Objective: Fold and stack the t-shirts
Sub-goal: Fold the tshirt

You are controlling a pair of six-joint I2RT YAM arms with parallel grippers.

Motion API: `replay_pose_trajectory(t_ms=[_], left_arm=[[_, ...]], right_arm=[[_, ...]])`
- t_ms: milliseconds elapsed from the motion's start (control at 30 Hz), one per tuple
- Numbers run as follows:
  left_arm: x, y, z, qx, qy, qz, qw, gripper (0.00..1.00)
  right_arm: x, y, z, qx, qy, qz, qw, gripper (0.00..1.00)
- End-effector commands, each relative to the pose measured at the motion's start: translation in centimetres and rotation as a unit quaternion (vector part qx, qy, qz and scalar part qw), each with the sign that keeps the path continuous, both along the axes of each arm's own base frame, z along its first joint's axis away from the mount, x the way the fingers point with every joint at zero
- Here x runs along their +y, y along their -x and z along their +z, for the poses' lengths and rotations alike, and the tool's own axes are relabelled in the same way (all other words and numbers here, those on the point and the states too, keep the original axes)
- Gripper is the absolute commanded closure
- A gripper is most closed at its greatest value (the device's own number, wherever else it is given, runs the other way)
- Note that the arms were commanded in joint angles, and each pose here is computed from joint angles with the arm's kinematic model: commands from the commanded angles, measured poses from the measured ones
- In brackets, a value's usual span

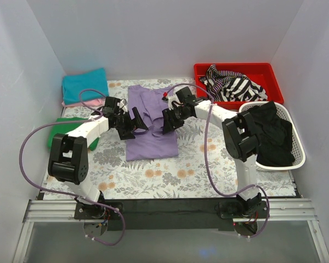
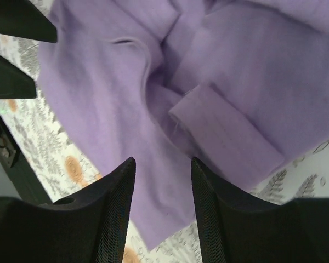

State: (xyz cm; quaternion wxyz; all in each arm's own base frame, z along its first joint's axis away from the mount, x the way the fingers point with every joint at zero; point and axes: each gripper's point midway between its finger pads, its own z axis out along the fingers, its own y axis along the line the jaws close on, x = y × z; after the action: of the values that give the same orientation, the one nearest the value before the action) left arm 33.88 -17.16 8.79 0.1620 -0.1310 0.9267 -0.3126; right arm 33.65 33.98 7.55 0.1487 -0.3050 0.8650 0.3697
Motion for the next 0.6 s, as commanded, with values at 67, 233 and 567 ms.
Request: replay_pose_trajectory(t_ms=[67,233,567], left_arm=[[0.2,-4.5,0.5,-0.054,-0.02,0.009,0.998,0.11],[0.3,-6.9,-0.4,-0.062,-0.034,0.012,0.997,0.11],[1.2,-10.8,-0.6,-0.096,-0.06,0.015,0.993,0.11]], right_arm=[[1.1,-3.7,-0.5,-0.036,0.003,-0.012,0.999,0.49],[1.4,-6.6,0.2,-0.062,0.0,-0.027,0.998,0.49],[-0.5,-11.4,0.8,-0.123,0.035,-0.073,0.989,0.49]])
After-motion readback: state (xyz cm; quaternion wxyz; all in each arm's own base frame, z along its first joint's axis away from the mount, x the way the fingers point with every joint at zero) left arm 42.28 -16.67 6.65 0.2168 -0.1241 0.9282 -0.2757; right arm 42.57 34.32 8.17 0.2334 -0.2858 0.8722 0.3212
